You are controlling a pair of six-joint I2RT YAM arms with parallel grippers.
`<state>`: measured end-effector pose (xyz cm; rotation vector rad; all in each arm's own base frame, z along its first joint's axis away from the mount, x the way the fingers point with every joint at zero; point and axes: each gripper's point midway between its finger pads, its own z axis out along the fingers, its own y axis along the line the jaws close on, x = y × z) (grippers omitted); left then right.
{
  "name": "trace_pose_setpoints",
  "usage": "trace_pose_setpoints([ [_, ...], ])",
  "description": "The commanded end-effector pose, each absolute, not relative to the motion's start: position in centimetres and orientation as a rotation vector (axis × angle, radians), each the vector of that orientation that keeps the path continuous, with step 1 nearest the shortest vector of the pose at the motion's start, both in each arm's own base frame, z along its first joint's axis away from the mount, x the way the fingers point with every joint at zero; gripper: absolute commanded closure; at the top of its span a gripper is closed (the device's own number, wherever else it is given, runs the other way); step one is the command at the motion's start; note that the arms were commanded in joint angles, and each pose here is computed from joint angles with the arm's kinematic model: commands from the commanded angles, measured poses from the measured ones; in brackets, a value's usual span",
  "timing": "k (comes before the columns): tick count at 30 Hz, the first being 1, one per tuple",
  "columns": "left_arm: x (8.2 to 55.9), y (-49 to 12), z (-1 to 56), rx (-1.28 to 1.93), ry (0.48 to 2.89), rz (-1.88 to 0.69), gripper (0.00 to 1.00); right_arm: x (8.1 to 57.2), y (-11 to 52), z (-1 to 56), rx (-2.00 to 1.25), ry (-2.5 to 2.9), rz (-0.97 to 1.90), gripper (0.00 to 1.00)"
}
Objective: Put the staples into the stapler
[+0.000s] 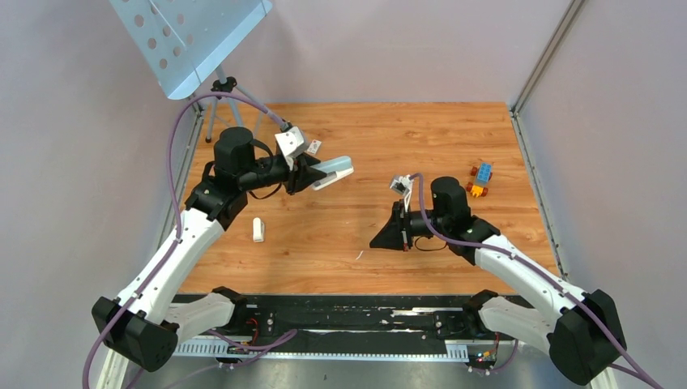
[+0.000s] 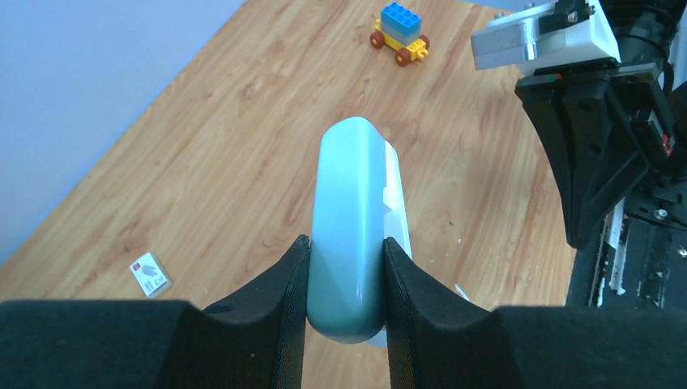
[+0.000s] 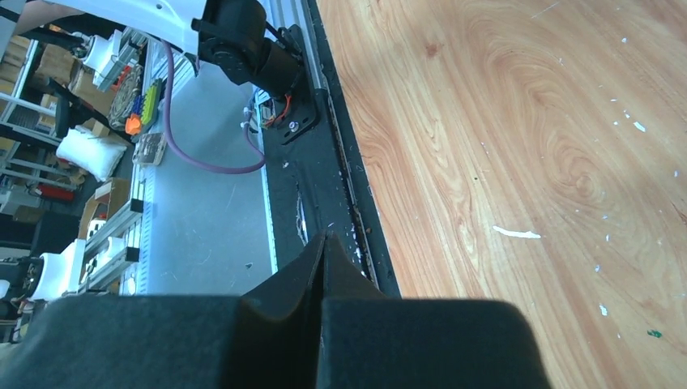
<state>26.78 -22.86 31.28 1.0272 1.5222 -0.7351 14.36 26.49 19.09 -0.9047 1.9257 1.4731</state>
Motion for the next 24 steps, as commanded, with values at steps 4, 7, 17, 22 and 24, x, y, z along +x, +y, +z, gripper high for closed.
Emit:
trace_pose_setpoints([
  [4,27.8,-23.2,33.5,0.953,1.473,-0.747,1.00,17.2,26.0,19.9,-0.716,1.953,1.291,0.86],
  [7,27.6,-23.9,33.4,0.809,1.540,-0.883,1.00,19.4,26.1,23.2,-0.527,1.817,1.278,0.65],
  [17,24.2,-25.4,32.1,0.573,1.520,-1.193,1.00,21.4,29.6,31.5,-0.425,1.492,1.470,0.16],
  [22,22.7,-25.3,33.2,0.540,1.439,-1.252,1.00,21.4,31.3,32.3,-0.377,1.449,1.574,0.14],
  [24,22.3,-25.4,33.6,0.533,1.416,-1.276,1.00,21.6,31.8,32.3,-0.344,1.454,1.598,0.15],
])
